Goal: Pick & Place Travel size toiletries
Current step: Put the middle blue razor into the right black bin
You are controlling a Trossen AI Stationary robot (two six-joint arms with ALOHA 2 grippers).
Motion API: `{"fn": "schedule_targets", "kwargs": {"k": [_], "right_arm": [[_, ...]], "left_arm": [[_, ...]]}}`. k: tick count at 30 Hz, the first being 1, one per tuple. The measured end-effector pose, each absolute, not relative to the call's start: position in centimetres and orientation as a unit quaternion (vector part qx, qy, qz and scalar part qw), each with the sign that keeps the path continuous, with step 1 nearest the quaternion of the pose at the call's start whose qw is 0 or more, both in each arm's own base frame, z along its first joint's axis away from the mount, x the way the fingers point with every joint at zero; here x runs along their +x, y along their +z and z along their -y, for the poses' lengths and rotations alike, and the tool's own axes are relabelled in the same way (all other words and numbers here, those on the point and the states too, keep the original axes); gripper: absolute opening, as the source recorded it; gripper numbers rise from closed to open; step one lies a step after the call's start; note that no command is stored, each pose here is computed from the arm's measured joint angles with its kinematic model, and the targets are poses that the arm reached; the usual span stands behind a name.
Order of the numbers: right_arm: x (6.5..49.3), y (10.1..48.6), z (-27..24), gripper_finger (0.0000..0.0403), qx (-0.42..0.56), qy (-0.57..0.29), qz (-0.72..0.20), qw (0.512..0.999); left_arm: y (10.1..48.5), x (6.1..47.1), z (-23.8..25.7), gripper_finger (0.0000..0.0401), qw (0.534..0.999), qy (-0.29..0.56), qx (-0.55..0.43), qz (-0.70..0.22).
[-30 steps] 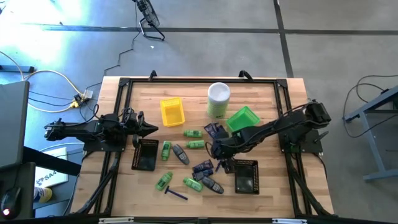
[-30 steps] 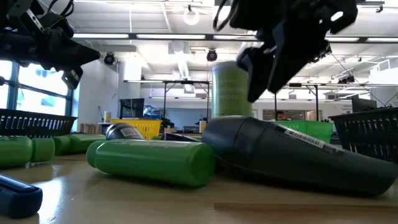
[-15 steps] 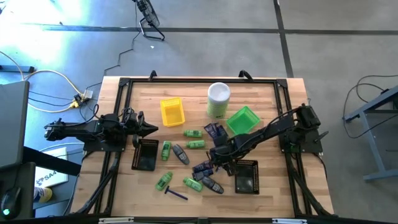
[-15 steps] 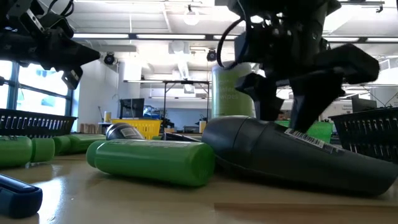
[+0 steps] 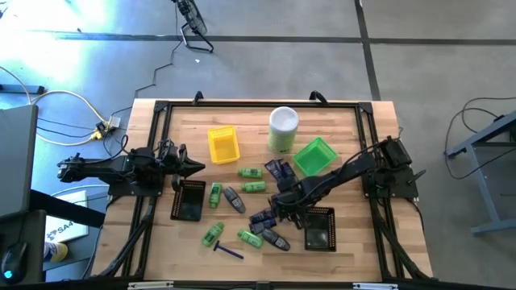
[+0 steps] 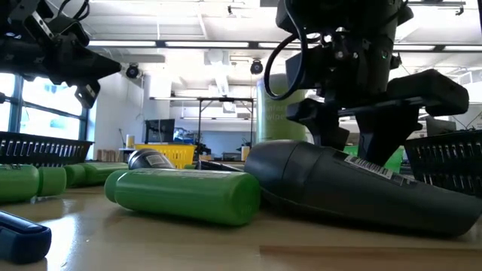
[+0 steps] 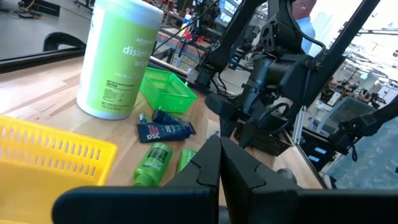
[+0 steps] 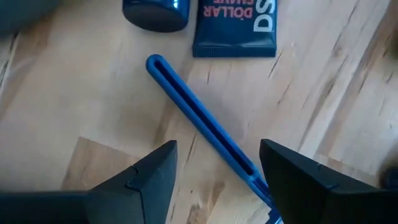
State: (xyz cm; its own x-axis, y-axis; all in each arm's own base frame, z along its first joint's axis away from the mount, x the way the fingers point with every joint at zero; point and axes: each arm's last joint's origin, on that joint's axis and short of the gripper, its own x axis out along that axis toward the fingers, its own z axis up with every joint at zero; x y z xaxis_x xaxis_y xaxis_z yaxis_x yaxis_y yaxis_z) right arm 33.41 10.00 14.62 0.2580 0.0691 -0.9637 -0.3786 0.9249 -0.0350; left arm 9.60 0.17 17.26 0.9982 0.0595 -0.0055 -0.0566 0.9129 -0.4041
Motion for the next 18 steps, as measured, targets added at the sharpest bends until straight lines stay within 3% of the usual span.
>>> {"fn": "schedule_targets", "kwargs": {"k": [10, 18], "right_arm": [[34.0, 13.2, -10.3, 0.0211, -0.117, 0.155, -0.596, 0.779], [33.9, 13.4, -10.3, 0.0162, -0.121, 0.15, -0.594, 0.781]], "left_arm": [[17.2, 9.6, -0.2, 0.0003, 0.978, 0.03, -0.206, 0.003], [17.2, 9.6, -0.2, 0.0003, 0.978, 0.03, -0.206, 0.002]]}}
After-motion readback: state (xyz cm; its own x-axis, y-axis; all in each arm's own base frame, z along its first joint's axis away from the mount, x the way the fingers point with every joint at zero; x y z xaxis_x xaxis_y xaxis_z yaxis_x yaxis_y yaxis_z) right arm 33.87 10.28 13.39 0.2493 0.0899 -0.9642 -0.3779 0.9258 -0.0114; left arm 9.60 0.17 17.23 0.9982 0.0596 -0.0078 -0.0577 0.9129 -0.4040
